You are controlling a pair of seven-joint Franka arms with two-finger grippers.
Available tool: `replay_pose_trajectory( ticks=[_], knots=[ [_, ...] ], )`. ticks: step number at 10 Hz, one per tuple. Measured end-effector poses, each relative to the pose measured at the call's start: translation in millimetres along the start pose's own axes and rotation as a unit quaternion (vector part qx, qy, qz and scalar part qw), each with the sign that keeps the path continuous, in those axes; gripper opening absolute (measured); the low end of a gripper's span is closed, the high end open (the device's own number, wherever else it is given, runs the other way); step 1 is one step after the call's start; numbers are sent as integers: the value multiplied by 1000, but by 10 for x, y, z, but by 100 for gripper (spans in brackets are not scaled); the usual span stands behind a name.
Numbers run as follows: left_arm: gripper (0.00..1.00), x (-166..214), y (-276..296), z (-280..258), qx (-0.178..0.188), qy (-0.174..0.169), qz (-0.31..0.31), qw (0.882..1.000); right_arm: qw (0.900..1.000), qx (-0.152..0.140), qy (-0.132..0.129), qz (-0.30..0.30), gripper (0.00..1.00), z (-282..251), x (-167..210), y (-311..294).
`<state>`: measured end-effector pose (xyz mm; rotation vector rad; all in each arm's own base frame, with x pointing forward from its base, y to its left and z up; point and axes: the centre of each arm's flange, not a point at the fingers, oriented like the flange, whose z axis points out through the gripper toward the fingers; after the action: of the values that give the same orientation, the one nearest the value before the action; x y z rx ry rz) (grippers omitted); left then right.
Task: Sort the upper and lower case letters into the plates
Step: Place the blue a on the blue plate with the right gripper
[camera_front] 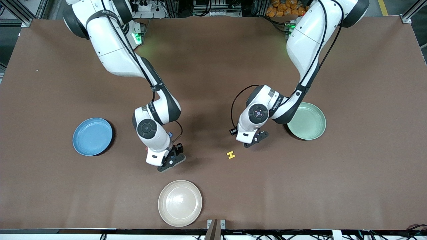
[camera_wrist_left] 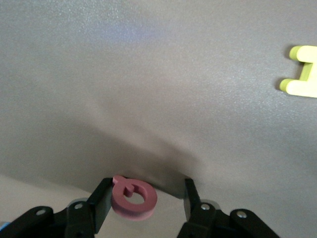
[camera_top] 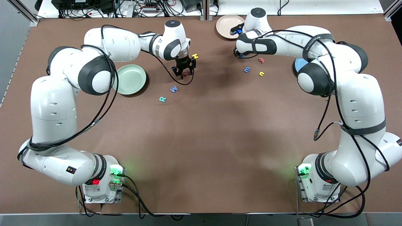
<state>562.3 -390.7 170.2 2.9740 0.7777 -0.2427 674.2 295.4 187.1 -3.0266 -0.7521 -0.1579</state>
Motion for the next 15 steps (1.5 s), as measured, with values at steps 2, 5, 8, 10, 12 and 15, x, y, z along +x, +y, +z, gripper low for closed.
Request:
replay_pose_trajectory(
  ticks=[2,5,8,10,12,15],
  knots=[
    [63,-8,4,-4,2,3,4,1000,1000,-1,0,10,32,-396,-23,396],
    [54,-24,12,-16,3,7,9,1000,1000,4,-29,-10,32,-797,-530,1305],
    [52,-25,11,-20,4,7,10,1000,997,21,-64,-23,32,-848,-1298,2049],
    [47,-26,11,-26,4,7,10,1000,995,36,-86,-29,32,-731,-1750,2398],
    [43,-26,10,-31,4,7,10,1000,994,45,-91,-38,32,-672,-2052,2737],
    [43,-27,10,-31,4,7,10,1000,994,44,-87,-41,57,-680,-2082,2799]
  ],
)
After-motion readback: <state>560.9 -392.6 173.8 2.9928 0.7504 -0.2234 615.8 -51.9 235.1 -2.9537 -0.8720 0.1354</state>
